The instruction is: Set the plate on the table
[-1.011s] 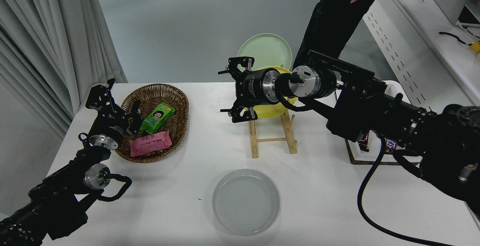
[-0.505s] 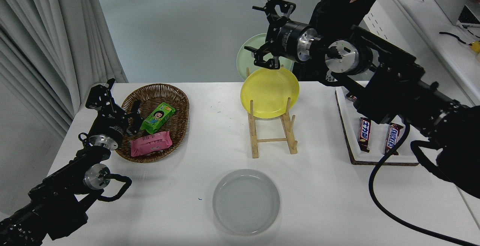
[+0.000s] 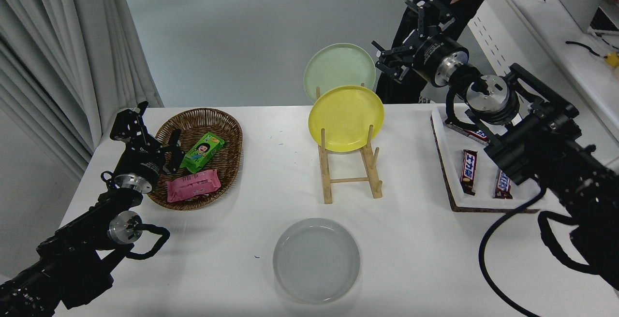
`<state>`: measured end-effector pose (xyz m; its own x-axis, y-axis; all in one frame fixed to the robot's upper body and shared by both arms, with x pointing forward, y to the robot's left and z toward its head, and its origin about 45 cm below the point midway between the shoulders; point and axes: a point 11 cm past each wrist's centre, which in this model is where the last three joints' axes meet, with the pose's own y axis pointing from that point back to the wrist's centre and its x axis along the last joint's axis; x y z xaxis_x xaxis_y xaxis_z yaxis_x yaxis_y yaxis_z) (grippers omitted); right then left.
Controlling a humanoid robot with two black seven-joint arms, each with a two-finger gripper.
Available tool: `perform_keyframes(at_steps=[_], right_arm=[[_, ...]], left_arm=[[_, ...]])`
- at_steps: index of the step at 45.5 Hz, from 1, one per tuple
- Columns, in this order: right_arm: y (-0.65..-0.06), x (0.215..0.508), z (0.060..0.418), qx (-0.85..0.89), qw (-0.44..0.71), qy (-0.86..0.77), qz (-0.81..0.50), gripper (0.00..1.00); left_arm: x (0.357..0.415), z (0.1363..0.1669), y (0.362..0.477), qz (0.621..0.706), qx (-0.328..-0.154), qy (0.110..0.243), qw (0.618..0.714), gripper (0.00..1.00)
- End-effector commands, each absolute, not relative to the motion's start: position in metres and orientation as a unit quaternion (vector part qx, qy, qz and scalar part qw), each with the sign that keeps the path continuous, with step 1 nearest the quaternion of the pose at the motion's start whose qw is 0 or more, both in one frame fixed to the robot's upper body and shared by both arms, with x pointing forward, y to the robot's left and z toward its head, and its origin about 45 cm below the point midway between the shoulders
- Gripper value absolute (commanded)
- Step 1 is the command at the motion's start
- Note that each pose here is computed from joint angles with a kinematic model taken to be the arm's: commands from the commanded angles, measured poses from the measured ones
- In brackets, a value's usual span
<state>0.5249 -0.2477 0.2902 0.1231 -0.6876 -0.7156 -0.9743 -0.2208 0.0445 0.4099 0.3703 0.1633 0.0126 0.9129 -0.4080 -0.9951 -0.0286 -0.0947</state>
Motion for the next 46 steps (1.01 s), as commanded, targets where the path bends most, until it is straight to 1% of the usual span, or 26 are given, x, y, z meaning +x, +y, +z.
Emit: perform_keyframes(at_steps=[1, 5, 6, 8, 12, 14, 15, 16, 21, 23, 24, 25, 26, 27, 28, 43, 44, 45, 46], right_arm=[[-0.300, 0.504, 0.241, -0.668, 0.241, 0.631, 0.314, 0.99], [-0.305, 0.494, 0.223, -0.670, 0.237, 0.627, 0.318, 0.99], [-0.306, 0.490, 0.217, -0.670, 0.235, 0.628, 0.319, 0.99], [-0.309, 0.484, 0.206, -0.671, 0.228, 0.631, 0.316, 0.99], [-0.323, 0.472, 0.182, -0.658, 0.211, 0.651, 0.313, 0.99], [-0.332, 0.469, 0.174, -0.649, 0.210, 0.661, 0.313, 0.99], [-0.334, 0.467, 0.170, -0.645, 0.209, 0.666, 0.312, 0.99], [-0.335, 0.466, 0.166, -0.640, 0.208, 0.670, 0.313, 0.99], [-0.334, 0.461, 0.148, -0.621, 0.206, 0.685, 0.321, 0.99], [-0.332, 0.461, 0.146, -0.613, 0.218, 0.687, 0.325, 0.99], [-0.332, 0.461, 0.146, -0.607, 0.227, 0.688, 0.327, 0.99], [-0.332, 0.460, 0.146, -0.601, 0.236, 0.689, 0.329, 0.99], [-0.332, 0.460, 0.145, -0.597, 0.241, 0.690, 0.330, 0.99], [-0.331, 0.459, 0.143, -0.594, 0.245, 0.691, 0.331, 0.99], [-0.333, 0.457, 0.142, -0.591, 0.248, 0.693, 0.330, 0.99], [-0.325, 0.460, 0.144, -0.599, 0.242, 0.691, 0.324, 0.99], [-0.323, 0.461, 0.145, -0.602, 0.240, 0.689, 0.324, 0.99], [-0.322, 0.461, 0.146, -0.604, 0.240, 0.688, 0.323, 0.99], [-0.323, 0.461, 0.146, -0.605, 0.239, 0.688, 0.322, 0.99]], left_arm=[[0.4098, 0.1635, 0.371, 0.6937, -0.182, 0.112, 0.6878, 1.00], [0.4098, 0.1632, 0.370, 0.6936, -0.183, 0.113, 0.6875, 1.00], [0.4103, 0.1639, 0.370, 0.6934, -0.183, 0.113, 0.6877, 1.00], [0.4098, 0.1632, 0.370, 0.6934, -0.182, 0.113, 0.6879, 1.00], [0.4098, 0.1632, 0.370, 0.6936, -0.183, 0.113, 0.6875, 1.00], [0.4098, 0.1632, 0.370, 0.6934, -0.182, 0.113, 0.6879, 1.00], [0.4103, 0.1641, 0.371, 0.6935, -0.183, 0.112, 0.6880, 1.00], [0.4099, 0.1632, 0.370, 0.6936, -0.183, 0.113, 0.6875, 1.00], [0.4098, 0.1632, 0.370, 0.6934, -0.182, 0.113, 0.6879, 1.00], [0.4103, 0.1639, 0.370, 0.6931, -0.183, 0.112, 0.6881, 1.00], [0.4099, 0.1632, 0.370, 0.6936, -0.183, 0.113, 0.6875, 1.00], [0.4098, 0.1632, 0.370, 0.6934, -0.182, 0.113, 0.6879, 1.00], [0.4103, 0.1639, 0.370, 0.6931, -0.183, 0.112, 0.6881, 1.00], [0.4099, 0.1632, 0.370, 0.6934, -0.182, 0.113, 0.6879, 1.00], [0.4098, 0.1632, 0.370, 0.6934, -0.182, 0.113, 0.6879, 1.00], [0.4098, 0.1632, 0.370, 0.6934, -0.182, 0.113, 0.6879, 1.00], [0.4103, 0.1641, 0.371, 0.6937, -0.183, 0.112, 0.6876, 1.00], [0.4099, 0.1632, 0.370, 0.6936, -0.183, 0.113, 0.6875, 1.00], [0.4098, 0.1632, 0.370, 0.6934, -0.182, 0.113, 0.6879, 1.00]])
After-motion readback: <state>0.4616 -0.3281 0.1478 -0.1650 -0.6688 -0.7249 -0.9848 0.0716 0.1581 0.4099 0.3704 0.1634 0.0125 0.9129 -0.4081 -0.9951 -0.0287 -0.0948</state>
